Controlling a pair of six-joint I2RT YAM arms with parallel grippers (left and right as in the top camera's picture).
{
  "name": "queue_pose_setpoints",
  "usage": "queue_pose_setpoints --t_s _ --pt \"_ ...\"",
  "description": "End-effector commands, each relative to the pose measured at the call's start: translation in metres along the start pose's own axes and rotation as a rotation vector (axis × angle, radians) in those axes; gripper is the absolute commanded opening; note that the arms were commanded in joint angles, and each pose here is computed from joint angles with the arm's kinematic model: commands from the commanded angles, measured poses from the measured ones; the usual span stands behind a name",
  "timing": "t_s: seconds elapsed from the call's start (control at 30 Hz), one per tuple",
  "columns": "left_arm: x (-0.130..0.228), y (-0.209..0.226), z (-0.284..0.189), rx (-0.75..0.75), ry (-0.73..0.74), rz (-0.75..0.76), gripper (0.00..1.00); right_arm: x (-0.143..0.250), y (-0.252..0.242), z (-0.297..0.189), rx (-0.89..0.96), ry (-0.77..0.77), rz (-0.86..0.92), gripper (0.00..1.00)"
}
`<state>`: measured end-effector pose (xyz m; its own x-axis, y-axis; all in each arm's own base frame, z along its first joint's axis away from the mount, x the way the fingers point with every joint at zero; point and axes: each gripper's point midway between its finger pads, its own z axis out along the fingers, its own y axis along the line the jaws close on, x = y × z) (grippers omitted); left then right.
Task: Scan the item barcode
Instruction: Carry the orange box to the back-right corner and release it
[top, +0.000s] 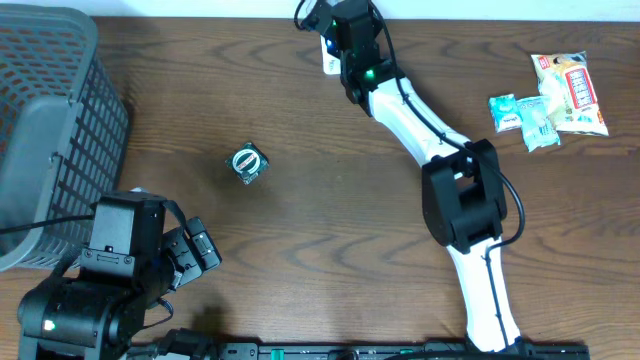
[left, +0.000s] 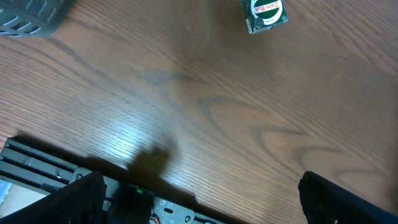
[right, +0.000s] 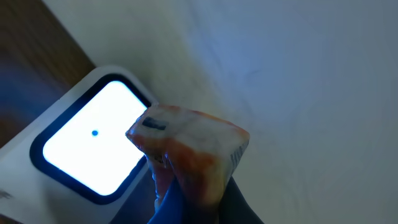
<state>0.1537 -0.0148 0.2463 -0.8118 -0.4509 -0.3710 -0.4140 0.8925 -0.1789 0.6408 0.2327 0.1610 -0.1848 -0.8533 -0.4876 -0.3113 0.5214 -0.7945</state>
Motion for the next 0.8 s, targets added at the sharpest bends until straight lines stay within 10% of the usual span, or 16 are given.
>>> queue_pose_setpoints --t_s 0.0,0.33,0.77 --pt "0.000 0.001 0.000 -0.006 -0.001 -0.004 0.97 -0.002 0.005 0.004 0.004 -0.009 -0.023 0.01" --pt "0.000 0.001 0.000 -0.006 -0.001 -0.004 0.97 0.051 -0.071 -0.014 0.280 0.276 0.022 0.01" --pt "0.000 0.001 0.000 -0.006 -0.001 -0.004 0.98 0.265 -0.144 -0.073 0.255 0.882 0.164 0.01"
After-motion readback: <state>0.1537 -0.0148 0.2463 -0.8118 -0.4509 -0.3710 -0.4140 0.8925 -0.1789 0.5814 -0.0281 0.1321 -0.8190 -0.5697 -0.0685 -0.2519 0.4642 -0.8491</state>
